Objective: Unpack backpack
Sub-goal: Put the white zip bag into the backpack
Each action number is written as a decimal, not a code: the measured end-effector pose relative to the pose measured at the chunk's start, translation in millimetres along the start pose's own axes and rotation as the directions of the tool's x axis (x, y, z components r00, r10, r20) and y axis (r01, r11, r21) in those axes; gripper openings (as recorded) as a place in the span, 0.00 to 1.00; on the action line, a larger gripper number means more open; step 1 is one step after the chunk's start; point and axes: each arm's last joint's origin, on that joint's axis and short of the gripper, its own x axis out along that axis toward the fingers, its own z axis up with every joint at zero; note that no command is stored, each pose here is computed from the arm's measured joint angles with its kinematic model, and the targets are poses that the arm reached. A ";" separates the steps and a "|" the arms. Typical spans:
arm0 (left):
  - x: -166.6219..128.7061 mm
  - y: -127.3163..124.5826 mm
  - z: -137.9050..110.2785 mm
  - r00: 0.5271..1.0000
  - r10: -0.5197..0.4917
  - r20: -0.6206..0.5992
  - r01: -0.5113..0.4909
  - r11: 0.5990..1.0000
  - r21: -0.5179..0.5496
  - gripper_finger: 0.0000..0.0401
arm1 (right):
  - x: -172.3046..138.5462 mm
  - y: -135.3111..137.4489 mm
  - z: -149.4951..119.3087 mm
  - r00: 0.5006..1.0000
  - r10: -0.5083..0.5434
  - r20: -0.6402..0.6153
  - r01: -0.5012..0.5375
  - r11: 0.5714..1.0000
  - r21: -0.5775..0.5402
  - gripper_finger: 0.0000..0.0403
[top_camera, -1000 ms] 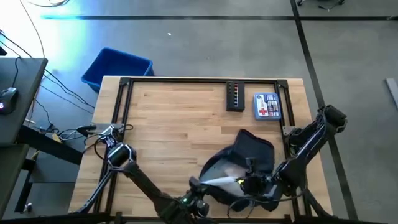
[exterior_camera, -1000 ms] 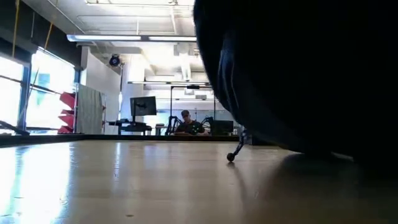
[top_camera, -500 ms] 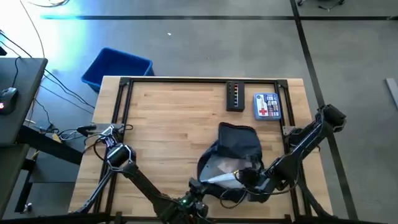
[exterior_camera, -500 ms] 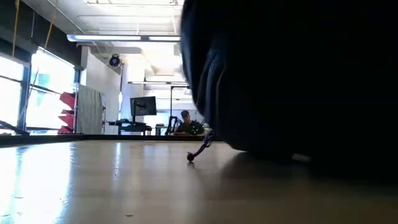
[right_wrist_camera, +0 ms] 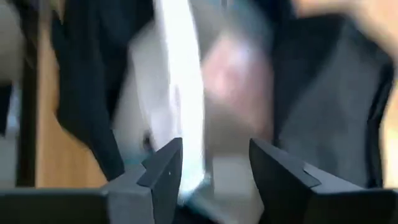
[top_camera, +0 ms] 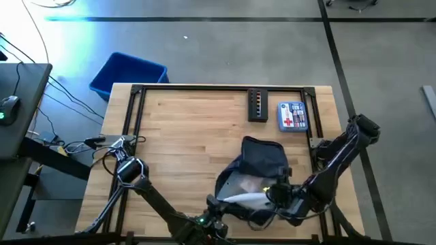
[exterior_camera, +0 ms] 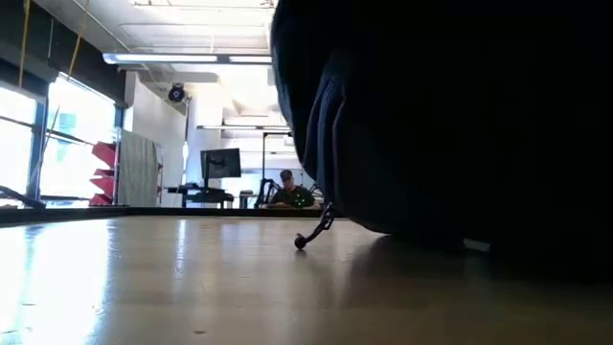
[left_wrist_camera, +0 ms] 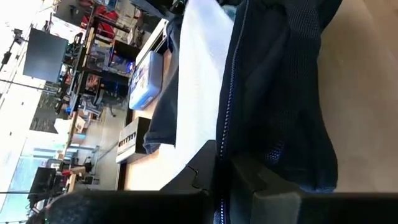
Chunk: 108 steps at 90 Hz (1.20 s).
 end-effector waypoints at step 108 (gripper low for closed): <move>3.8 1.0 -0.1 1.000 -0.028 -0.010 0.028 0.999 -0.029 0.00 | 115.7 -5.3 36.7 0.835 0.240 0.496 -0.215 0.971 -0.107 0.32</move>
